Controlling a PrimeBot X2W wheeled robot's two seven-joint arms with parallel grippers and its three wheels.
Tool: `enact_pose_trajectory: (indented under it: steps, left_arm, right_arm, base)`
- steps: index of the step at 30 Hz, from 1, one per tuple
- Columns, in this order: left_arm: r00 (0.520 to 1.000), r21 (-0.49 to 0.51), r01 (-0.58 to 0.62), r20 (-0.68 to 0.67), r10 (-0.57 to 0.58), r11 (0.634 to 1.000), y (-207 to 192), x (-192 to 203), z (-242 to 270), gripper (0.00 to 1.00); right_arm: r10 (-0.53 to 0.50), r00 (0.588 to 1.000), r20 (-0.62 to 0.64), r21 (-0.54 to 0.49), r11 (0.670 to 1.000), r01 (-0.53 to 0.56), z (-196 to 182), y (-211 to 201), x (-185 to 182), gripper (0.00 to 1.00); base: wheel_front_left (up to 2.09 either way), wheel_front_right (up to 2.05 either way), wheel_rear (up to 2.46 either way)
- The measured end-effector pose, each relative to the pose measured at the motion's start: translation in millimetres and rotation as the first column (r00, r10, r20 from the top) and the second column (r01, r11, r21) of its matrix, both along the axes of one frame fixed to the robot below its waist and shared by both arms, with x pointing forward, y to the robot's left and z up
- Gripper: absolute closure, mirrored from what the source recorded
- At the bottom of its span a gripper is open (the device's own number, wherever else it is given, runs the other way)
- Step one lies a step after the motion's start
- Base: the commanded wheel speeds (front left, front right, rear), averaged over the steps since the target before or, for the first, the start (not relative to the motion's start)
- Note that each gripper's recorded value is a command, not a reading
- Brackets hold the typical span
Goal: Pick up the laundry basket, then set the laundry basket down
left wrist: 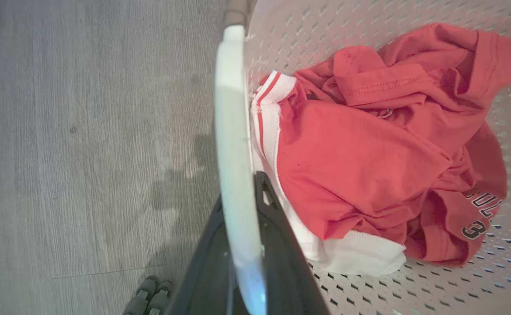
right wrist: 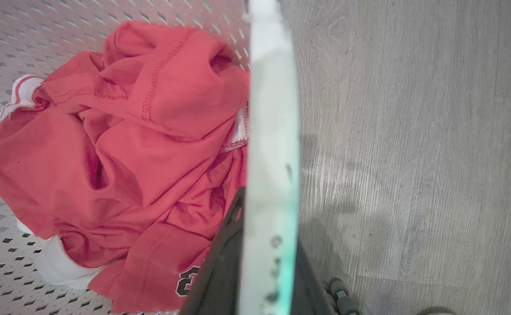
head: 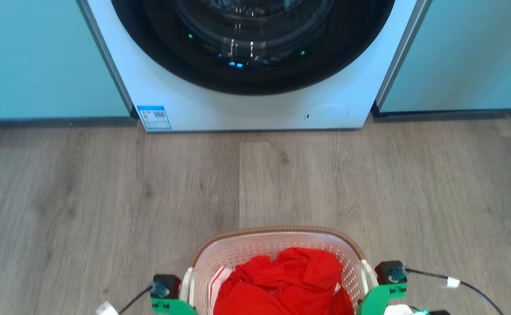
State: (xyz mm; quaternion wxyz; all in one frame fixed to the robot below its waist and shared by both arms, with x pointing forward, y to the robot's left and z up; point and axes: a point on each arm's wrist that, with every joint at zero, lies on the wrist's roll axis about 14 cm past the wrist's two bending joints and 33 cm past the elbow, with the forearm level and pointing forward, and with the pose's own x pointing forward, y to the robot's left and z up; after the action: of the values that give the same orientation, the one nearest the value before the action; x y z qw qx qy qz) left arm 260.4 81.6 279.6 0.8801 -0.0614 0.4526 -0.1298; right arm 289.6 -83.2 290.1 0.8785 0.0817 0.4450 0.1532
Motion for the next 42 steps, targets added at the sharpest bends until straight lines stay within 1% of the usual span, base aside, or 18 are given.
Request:
enact_pose_trajectory:
  steps: [5,23,30,42]
  left_arm:
    - [1.000,0.000,0.001,0.016,-0.001,1.000,0,-3,4,1.00]
    - [0.999,0.011,0.011,0.034,-0.012,1.000,-4,-5,8,1.00]
    - [1.000,0.006,-0.001,0.030,0.001,1.000,-4,-5,8,1.00]
    - [1.000,0.010,0.010,0.014,-0.010,1.000,-5,-8,5,1.00]
  right_arm:
    - [-0.003,1.000,0.006,-0.001,1.000,0.003,3,-1,-7,1.00]
    - [-0.002,1.000,0.018,0.002,1.000,0.002,8,-1,-10,1.00]
    - [-0.007,1.000,0.014,0.006,1.000,0.007,7,-1,-11,1.00]
    - [-0.009,1.000,-0.001,0.007,1.000,0.009,4,-1,-13,1.00]
  base:
    - [0.00,0.00,0.00]
    - [0.00,0.00,0.00]
    - [0.00,0.00,0.00]
    - [0.00,0.00,0.00]
